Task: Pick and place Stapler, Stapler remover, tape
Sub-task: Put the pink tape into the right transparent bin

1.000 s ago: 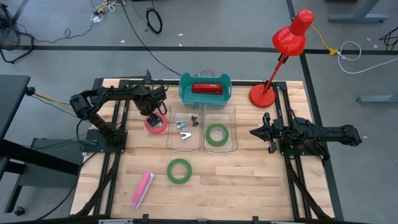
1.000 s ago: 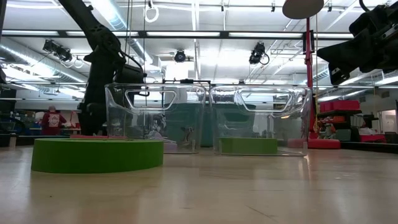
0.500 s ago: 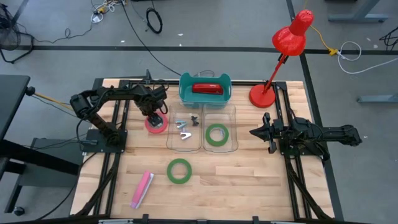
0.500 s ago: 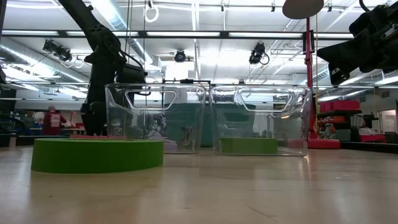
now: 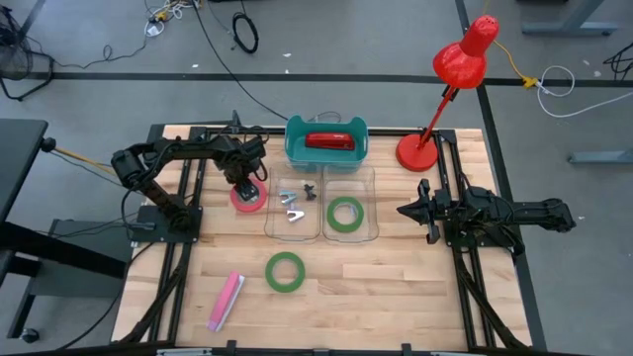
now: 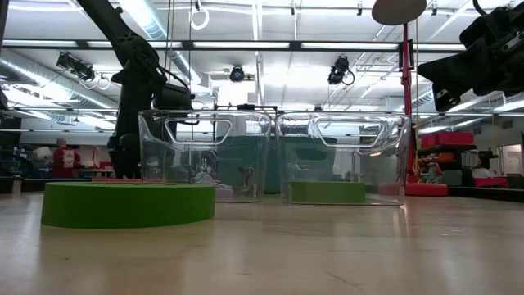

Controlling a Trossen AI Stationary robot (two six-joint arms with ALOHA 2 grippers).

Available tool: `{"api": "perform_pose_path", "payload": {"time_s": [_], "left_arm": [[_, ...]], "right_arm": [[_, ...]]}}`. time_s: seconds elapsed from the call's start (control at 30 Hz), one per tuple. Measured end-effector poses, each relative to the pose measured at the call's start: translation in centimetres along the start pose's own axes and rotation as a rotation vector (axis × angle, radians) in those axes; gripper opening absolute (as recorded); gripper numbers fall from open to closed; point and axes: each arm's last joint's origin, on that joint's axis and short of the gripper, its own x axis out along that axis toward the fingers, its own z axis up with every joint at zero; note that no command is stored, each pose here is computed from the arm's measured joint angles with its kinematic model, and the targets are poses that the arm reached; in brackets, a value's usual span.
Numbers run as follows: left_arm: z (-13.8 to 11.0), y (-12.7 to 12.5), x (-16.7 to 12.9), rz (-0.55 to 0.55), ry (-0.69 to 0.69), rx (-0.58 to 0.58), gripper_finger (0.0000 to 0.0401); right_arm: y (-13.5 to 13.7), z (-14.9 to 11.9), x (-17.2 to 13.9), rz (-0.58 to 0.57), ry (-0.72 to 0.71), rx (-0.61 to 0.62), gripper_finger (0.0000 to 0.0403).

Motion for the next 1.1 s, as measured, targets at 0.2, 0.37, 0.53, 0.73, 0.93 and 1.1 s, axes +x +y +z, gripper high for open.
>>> {"api": "perform_pose_path", "payload": {"time_s": [0.2, 0.37, 0.53, 0.73, 0.93, 1.1], "left_arm": [[0.0, -0.2, 0.0, 0.000, -0.006, 0.008, 0.0105], [0.1, -0.3, 0.0, -0.029, -0.010, 0.010, 0.0103], [0.3, -0.4, -0.2, -0.079, -0.017, 0.008, 0.0093], [0.9, -0.3, -1.1, -0.048, -0.052, 0.007, 0.0089], [1.1, 0.0, -1.8, 0.000, -0.028, 0.028, 0.0091], [0.4, 0.6, -2.3, 0.019, 0.025, 0.035, 0.0093]], "right_arm": [[0.0, 0.0, 0.0, 0.000, 0.000, 0.000, 0.0006], [0.0, 0.0, 0.0, 0.000, 0.000, 0.000, 0.0006], [0.0, 0.0, 0.0, 0.000, 0.000, 0.000, 0.0006], [0.0, 0.0, 0.0, 0.000, 0.000, 0.000, 0.0006], [0.0, 0.0, 0.0, 0.000, 0.000, 0.000, 0.0006], [0.0, 0.0, 0.0, 0.000, 0.000, 0.000, 0.0006]]}}
